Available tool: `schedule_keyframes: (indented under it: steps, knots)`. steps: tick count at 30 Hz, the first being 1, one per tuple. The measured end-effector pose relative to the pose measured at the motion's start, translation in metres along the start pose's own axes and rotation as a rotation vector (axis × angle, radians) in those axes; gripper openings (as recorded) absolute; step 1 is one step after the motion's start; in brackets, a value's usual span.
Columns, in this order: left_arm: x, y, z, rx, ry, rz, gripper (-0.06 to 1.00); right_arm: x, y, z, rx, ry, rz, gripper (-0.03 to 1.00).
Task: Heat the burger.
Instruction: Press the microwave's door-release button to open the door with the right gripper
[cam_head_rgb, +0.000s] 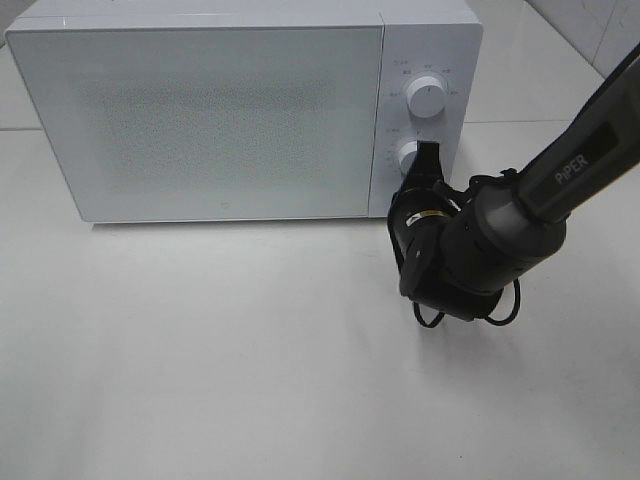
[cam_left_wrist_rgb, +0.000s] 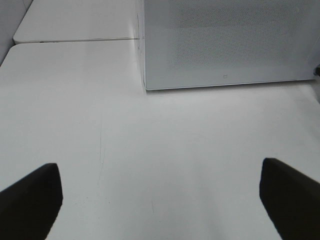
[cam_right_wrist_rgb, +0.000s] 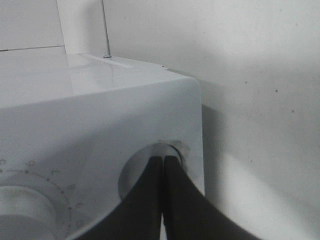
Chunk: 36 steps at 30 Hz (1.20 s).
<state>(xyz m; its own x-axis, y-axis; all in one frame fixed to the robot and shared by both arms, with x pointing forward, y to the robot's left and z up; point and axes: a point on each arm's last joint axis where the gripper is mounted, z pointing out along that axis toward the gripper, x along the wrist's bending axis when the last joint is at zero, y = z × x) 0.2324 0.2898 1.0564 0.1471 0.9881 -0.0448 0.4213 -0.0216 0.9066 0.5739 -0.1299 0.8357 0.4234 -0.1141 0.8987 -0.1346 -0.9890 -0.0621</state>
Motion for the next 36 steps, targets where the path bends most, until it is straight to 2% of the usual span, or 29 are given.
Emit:
schedule_keyframes:
  steps: [36]
  knots:
    - [0.0, 0.0, 0.0, 0.0, 0.0, 0.0, 0.99, 0.009, -0.005, 0.012, -0.058, 0.027, 0.024, 0.0]
